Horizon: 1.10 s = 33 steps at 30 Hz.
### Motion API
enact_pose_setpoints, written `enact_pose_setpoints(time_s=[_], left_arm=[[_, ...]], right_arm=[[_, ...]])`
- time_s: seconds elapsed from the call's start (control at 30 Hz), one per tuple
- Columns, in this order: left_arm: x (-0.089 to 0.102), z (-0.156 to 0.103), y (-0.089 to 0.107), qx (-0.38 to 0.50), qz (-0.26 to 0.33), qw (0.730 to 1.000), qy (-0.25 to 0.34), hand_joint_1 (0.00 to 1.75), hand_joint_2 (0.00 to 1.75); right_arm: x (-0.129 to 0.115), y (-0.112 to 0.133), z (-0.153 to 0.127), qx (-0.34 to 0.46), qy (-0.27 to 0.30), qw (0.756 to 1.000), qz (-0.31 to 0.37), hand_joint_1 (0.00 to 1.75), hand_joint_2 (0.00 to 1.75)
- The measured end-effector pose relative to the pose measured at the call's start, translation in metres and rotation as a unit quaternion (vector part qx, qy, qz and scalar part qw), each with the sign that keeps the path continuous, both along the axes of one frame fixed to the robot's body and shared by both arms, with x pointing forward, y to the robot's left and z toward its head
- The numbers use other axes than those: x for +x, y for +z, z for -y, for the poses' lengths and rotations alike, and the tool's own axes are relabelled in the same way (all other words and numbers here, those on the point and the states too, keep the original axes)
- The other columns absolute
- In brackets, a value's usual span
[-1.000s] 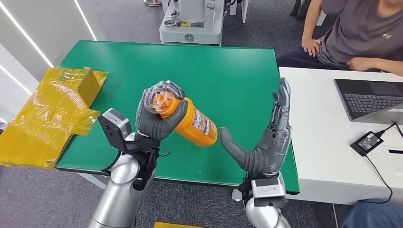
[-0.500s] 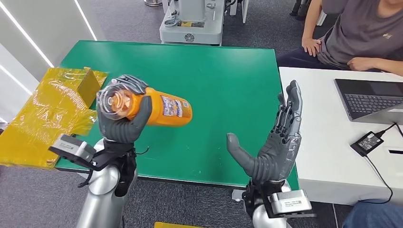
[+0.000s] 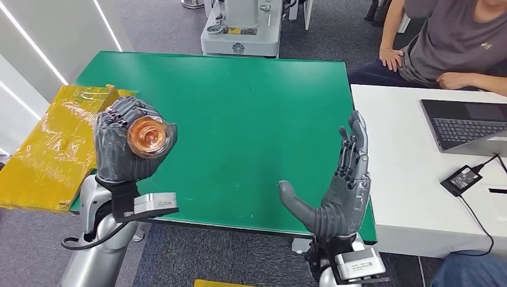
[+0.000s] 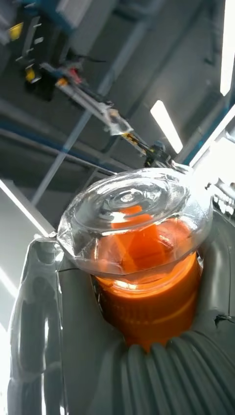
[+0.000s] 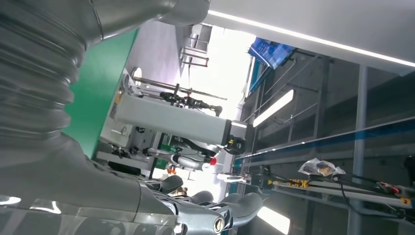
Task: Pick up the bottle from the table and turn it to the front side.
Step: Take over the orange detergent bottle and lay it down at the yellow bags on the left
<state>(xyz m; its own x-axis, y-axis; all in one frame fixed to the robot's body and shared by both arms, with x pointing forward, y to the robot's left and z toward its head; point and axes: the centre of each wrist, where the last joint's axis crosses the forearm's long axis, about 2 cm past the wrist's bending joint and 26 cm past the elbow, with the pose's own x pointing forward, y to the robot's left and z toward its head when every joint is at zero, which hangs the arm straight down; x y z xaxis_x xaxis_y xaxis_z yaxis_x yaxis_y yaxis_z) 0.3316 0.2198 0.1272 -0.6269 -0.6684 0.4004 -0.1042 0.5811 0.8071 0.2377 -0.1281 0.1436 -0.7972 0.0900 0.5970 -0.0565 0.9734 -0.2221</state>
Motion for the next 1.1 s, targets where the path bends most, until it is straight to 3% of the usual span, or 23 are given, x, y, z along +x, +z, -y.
enact_pose_setpoints(time_s=[0.2, 0.37, 0.73, 1.1], left_arm=[[0.016, -0.024, -0.015, 0.180, 0.001, 0.984, -0.007, 1.75, 1.75], [0.030, -0.047, -0.036, 0.291, -0.074, 0.953, -0.043, 1.75, 1.75], [0.046, -0.092, -0.055, 0.365, -0.230, 0.902, -0.003, 1.75, 1.75], [0.049, -0.131, -0.057, 0.395, -0.307, 0.864, 0.060, 1.75, 1.75]], right_arm=[[-0.006, -0.002, 0.001, -0.003, 0.005, 1.000, -0.003, 0.00, 1.75], [-0.012, -0.007, 0.001, -0.011, 0.008, 1.000, -0.007, 0.00, 1.75], [-0.018, -0.009, 0.001, -0.016, 0.013, 1.000, -0.011, 0.00, 1.75], [-0.019, -0.009, 0.001, -0.020, 0.021, 1.000, -0.013, 0.00, 1.75]])
